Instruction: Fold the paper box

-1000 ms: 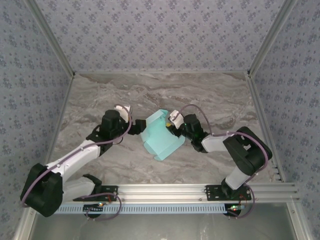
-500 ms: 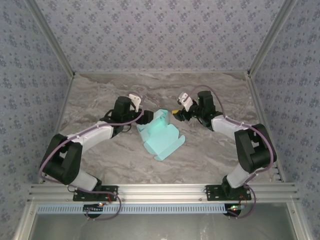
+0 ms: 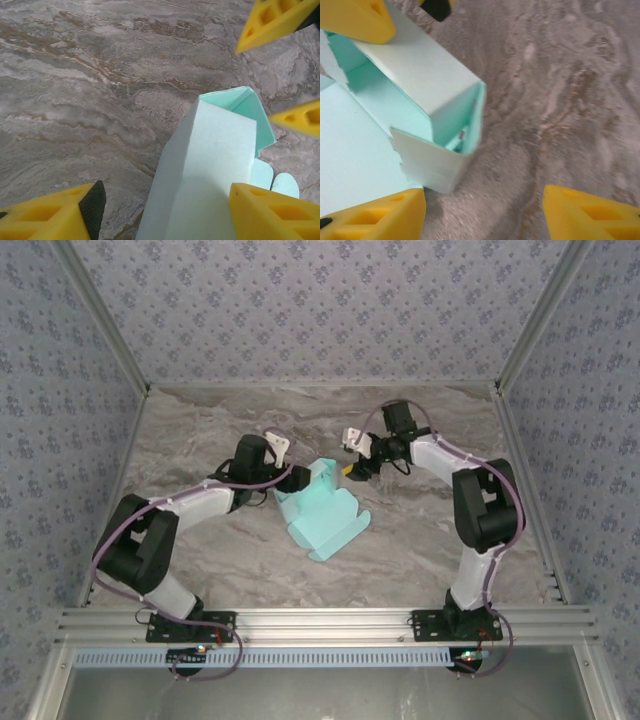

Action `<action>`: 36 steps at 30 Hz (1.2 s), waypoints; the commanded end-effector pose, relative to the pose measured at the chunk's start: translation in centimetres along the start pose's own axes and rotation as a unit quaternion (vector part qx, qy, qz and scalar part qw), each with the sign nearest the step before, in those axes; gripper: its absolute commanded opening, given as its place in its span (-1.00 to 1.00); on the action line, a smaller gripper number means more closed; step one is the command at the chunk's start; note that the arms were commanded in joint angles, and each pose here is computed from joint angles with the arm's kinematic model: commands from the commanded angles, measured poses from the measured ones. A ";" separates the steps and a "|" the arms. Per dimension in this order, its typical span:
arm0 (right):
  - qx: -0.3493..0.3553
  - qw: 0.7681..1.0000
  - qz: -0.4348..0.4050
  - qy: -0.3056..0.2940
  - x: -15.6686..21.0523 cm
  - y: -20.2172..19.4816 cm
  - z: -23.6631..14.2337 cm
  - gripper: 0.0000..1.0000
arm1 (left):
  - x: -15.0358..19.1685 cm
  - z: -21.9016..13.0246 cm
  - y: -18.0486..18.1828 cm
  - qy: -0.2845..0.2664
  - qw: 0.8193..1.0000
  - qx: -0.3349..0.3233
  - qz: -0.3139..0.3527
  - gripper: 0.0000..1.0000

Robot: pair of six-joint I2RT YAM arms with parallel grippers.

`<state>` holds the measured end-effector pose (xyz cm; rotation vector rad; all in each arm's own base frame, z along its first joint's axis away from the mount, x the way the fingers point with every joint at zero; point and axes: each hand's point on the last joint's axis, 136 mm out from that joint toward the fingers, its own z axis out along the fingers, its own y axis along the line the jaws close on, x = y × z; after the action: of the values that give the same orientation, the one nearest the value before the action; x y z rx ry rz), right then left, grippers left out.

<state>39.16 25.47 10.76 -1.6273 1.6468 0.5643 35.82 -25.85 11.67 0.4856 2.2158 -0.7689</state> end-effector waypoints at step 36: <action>-0.005 0.998 0.007 0.062 0.8 2.7 1.0 0.53 | 0.9 2.0 -0.9 0.024 0.998 0.054 -0.008 0.07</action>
<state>36.81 25.53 8.14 -1.6446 1.8283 0.5194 35.64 -27.73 11.21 0.5426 2.2015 -0.8929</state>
